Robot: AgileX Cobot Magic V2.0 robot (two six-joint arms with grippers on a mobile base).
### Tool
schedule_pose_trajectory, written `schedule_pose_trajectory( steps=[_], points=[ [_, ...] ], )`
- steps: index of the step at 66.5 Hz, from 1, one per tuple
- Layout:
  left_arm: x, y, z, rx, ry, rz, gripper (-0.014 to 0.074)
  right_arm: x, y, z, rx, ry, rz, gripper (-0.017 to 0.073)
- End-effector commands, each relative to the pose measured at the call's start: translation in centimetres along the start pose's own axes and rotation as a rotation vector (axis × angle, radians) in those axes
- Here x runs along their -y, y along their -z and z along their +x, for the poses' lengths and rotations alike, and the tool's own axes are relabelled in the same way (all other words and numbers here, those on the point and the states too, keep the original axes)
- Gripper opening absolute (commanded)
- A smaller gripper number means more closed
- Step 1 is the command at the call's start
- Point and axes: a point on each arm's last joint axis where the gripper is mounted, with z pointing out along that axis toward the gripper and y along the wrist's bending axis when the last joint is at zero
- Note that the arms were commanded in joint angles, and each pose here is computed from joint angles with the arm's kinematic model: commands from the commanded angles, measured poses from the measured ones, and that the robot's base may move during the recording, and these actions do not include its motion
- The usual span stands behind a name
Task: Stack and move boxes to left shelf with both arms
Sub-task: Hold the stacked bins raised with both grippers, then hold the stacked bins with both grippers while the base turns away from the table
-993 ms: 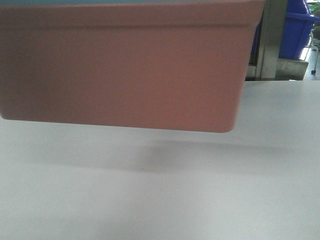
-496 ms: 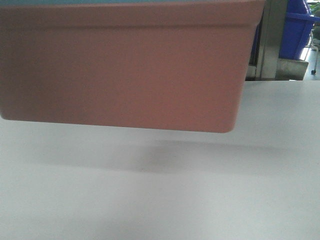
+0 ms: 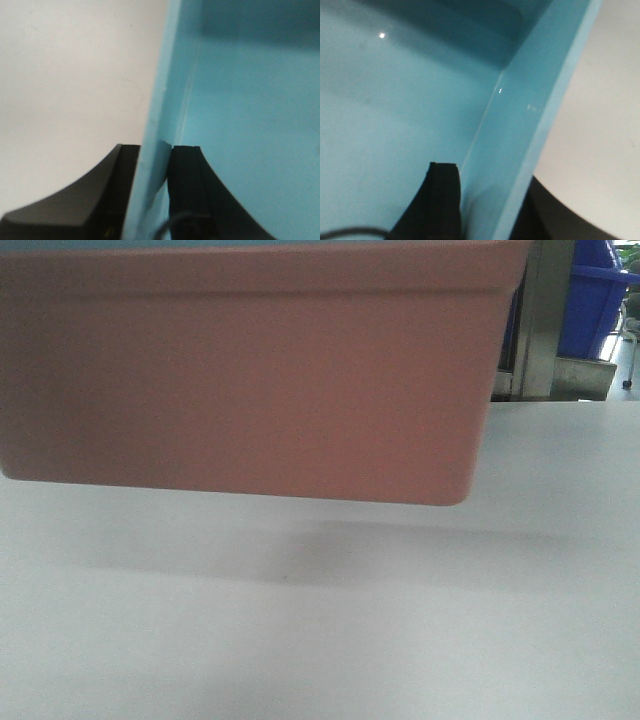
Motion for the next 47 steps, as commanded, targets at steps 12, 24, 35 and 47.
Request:
schedule_pose_trajectory(
  steps=[12, 24, 35, 47],
  points=[
    [2.69, 3.78, -1.42, 0.188, 0.037, 0.293, -0.0007, -1.99, 3.22, -2.28, 0.251, -0.050, -0.235, 0.0055],
    [2.69, 3.78, -1.42, 0.188, 0.037, 0.293, -0.0007, -2.02, 3.18, -2.29, 0.250, -0.050, -0.235, 0.0055],
    [2.69, 3.78, -1.42, 0.188, 0.037, 0.293, -0.0007, -2.02, 3.18, -2.29, 0.250, -0.050, -0.235, 0.0055],
    [2.69, 3.78, -1.42, 0.188, 0.037, 0.293, -0.0007, -2.02, 3.18, -2.29, 0.250, -0.050, -0.235, 0.0055]
  ],
)
